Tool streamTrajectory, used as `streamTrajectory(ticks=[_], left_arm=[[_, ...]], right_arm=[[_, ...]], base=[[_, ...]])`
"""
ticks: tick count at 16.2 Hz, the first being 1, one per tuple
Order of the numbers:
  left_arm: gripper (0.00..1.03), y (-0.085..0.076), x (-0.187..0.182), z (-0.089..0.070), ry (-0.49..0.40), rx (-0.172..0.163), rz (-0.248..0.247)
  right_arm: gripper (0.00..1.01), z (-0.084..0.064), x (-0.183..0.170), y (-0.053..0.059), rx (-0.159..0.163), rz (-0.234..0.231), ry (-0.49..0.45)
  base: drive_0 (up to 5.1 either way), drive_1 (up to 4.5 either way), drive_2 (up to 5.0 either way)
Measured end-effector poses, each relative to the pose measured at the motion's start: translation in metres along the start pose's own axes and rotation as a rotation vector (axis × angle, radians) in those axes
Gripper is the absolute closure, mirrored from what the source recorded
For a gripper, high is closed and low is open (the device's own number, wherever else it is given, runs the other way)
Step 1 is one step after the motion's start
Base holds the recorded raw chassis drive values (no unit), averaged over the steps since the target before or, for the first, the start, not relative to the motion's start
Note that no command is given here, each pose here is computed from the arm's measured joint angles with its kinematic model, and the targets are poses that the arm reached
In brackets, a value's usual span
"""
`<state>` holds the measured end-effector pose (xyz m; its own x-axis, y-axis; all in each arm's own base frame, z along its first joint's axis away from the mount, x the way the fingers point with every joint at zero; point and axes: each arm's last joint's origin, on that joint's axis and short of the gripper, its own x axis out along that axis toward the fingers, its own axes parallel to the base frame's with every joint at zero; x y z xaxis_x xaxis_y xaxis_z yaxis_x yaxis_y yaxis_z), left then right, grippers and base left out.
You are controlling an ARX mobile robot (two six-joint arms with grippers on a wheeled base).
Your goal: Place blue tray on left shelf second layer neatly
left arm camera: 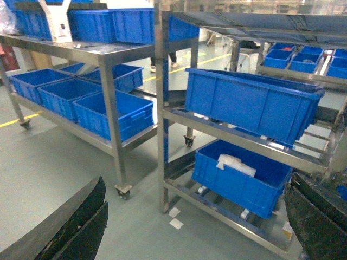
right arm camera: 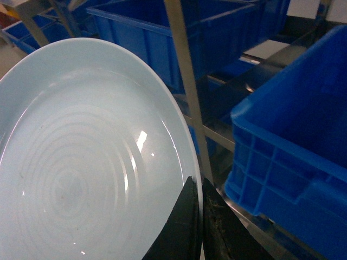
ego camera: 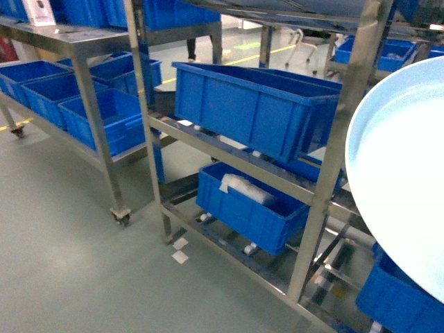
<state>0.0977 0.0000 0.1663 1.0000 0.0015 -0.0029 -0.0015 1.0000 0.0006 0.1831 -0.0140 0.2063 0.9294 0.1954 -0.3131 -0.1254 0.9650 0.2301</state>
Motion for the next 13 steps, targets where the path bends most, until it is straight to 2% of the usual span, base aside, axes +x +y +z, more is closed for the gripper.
streamTrajectory(ticks=[13], left_arm=[[0.05, 0.0, 0.0, -0.0001, 0.001, 0.0, -0.002]], right_arm=[[0.99, -0.0004, 0.0001, -0.0002, 0.001, -0.001, 0.003]], base=[[-1.6, -1.63, -1.6]])
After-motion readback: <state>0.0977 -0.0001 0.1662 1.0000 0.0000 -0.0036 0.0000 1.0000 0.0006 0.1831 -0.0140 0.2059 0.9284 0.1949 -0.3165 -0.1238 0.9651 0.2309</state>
